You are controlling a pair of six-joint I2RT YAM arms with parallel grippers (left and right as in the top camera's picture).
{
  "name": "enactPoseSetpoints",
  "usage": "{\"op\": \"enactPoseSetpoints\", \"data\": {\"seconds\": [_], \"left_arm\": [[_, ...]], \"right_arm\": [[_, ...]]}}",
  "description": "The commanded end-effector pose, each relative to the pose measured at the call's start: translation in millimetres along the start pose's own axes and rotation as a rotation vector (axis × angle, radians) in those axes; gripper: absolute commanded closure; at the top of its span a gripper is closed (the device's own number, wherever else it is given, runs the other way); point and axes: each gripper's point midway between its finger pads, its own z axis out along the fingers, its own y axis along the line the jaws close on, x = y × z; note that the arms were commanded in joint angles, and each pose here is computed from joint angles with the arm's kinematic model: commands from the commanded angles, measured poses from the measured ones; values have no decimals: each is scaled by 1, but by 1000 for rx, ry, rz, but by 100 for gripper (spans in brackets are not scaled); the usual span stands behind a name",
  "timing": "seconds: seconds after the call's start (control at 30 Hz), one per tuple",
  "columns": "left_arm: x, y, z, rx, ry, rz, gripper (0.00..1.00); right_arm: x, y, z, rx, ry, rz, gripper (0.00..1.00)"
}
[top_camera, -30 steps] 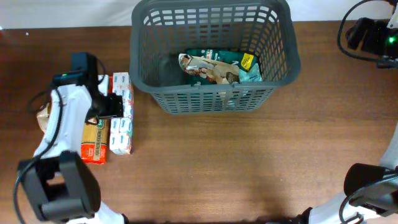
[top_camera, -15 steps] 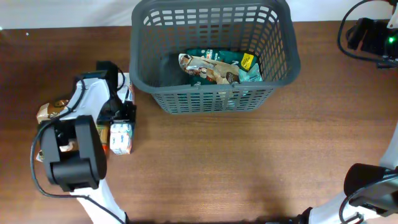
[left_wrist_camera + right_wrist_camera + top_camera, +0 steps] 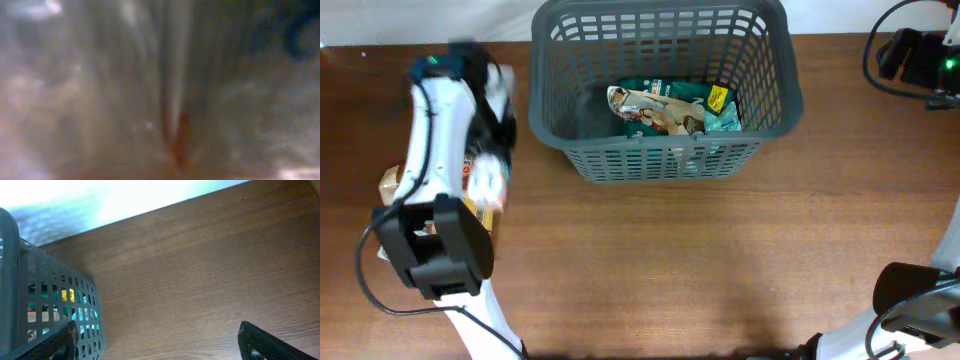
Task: Pack container
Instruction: 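Lift the tissue packs with the left gripper into the basket, release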
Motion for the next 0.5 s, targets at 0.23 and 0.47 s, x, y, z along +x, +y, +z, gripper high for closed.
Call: {"op": "enactPoseSetpoints", "data": {"seconds": [0.23,0.47], "left_arm": [[-62,-35,-284,-180,-888,378,98],[-54,-194,-301,-133,-1042,1047,98]], "right_arm": [[1,1,2,-5,5,1,1],[1,1,2,-5,5,1,1]]}}
